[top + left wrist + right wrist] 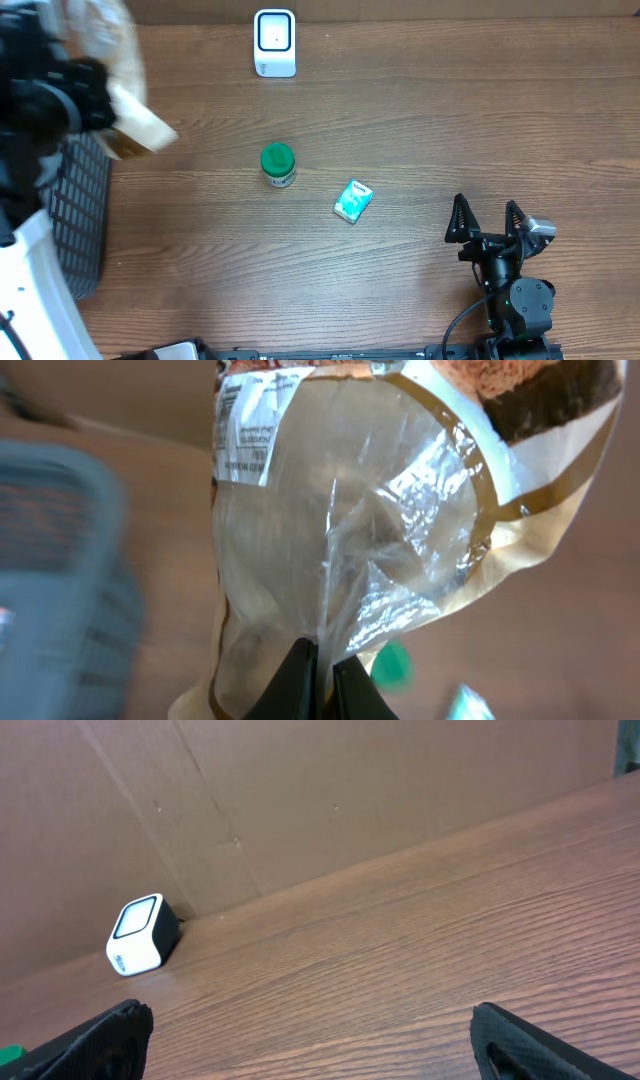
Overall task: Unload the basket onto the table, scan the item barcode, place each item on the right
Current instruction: 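Lift the clear snack bag out and carry it toward the scanner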
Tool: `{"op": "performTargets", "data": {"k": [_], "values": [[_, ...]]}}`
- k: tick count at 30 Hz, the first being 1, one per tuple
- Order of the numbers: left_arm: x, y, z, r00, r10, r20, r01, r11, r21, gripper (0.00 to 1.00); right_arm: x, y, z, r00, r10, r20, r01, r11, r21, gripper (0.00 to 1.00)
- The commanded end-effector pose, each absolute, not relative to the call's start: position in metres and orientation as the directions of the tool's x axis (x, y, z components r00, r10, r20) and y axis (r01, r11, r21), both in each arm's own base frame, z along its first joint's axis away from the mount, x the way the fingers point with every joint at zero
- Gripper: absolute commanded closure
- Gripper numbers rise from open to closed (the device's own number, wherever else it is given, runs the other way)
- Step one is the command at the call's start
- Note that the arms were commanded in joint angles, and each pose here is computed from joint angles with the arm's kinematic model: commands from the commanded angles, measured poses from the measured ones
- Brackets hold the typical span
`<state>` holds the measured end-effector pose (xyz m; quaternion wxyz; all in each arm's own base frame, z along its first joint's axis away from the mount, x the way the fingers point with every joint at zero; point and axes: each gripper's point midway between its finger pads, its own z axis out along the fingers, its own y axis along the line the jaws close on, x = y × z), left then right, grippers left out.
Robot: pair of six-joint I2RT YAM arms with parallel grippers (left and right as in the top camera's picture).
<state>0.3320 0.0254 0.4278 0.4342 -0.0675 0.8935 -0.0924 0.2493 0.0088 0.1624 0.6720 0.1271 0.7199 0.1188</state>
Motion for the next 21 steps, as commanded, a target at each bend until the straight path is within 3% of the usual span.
{"op": "performTargets", "data": {"k": [1,10,21], "values": [[0.333,-0.017,0.394,-0.729,-0.122,-0.674,0.034,0.976,-0.213,0.96,0.25,0.007,0.159,-0.064,0.336,-0.94,0.031,0.942,0.334,0.0],[0.336,-0.108,0.304,-0.853,0.06,-0.518,0.182,0.965,-0.187,0.96,0.25,0.007,0.159,-0.064,0.336,-0.94,0.031,0.942,0.334,0.0],[0.329,-0.223,0.224,-0.798,0.238,-0.554,0.36,0.925,-0.121,0.96,0.25,0.007,0.159,-0.064,0.336,-0.94,0.031,0.942,0.334,0.0]]}}
